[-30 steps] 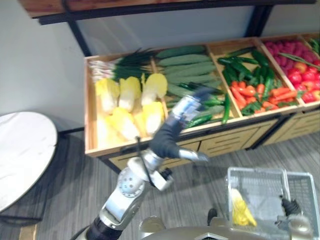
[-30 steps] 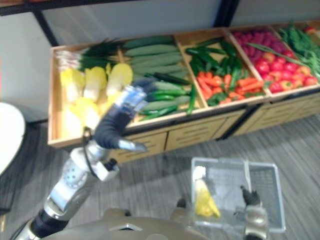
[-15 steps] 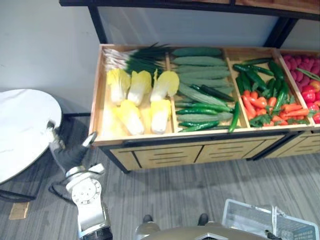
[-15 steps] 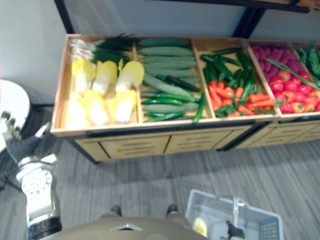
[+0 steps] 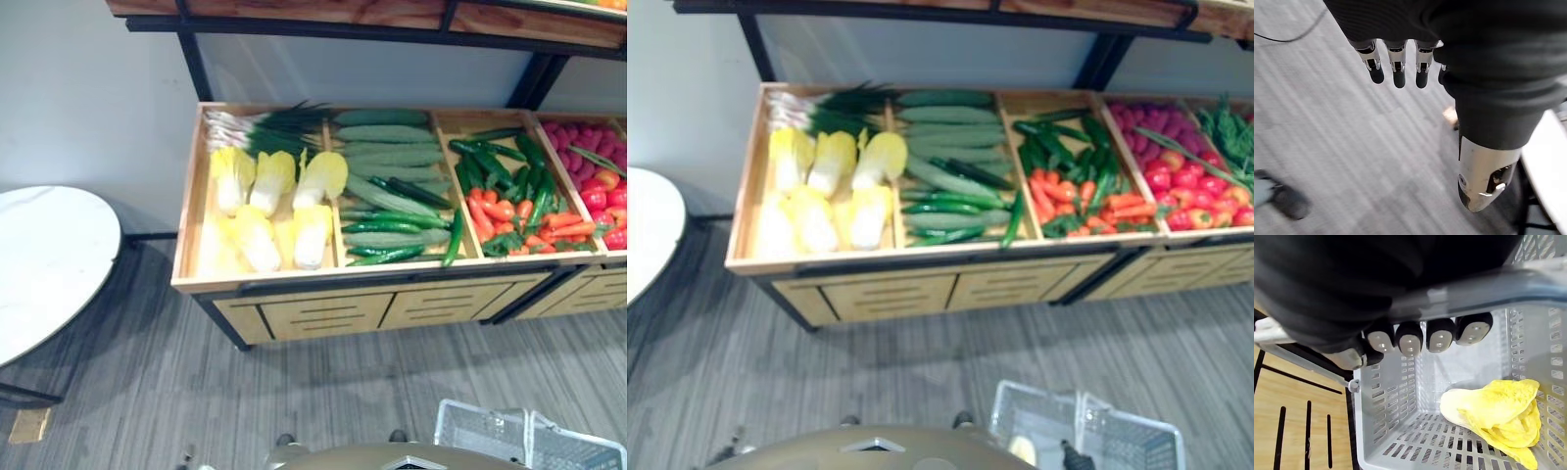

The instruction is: Pick vegetable in the basket

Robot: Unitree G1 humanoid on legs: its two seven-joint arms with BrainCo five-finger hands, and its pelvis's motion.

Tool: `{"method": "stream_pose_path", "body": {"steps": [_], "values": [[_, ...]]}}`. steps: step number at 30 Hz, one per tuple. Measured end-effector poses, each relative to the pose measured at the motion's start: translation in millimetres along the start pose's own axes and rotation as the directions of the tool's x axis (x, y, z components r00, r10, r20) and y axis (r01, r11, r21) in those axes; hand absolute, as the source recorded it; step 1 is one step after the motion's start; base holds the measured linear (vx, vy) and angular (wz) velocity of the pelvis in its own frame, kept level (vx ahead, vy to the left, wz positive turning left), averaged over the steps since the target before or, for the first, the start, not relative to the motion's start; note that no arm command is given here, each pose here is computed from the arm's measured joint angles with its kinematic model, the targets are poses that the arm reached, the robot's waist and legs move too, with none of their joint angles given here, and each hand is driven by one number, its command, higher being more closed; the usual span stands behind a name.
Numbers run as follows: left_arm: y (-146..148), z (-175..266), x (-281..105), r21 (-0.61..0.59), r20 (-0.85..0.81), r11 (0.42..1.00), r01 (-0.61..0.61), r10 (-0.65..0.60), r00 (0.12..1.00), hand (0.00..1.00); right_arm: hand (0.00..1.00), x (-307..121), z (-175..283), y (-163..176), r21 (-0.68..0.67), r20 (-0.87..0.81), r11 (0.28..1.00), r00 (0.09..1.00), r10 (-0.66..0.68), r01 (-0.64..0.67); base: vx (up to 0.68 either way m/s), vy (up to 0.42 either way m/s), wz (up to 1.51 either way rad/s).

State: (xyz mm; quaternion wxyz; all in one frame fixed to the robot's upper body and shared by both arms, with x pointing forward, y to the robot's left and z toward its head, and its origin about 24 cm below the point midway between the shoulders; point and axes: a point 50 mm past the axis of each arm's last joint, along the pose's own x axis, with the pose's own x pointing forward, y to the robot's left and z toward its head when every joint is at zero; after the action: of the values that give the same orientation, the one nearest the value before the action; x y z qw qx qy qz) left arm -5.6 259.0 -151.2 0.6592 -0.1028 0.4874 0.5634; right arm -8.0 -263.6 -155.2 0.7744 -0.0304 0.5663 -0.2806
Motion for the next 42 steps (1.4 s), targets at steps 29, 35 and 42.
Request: {"method": "stream_pose_path", "body": {"steps": [29,35,42], "values": [[-69,10,-20,0.602,0.044,0.711,0.363,-0.483,0.874,0.0,1.0,5,54,14,-0.002,0.199,0.999,0.979,0.044,-0.045,0.0,0.008,-0.38],[-81,21,-24,0.667,0.088,0.657,0.351,-0.537,0.839,0.0,1.0,9,63,25,-0.047,0.19,0.996,0.978,0.084,-0.076,-0.14,0.04,-1.91],[-92,28,-27,0.657,0.086,0.661,0.363,-0.544,0.835,0.0,1.0,10,42,27,-0.05,0.071,0.995,0.993,0.091,-0.088,-0.05,-0.157,-1.29]]}}
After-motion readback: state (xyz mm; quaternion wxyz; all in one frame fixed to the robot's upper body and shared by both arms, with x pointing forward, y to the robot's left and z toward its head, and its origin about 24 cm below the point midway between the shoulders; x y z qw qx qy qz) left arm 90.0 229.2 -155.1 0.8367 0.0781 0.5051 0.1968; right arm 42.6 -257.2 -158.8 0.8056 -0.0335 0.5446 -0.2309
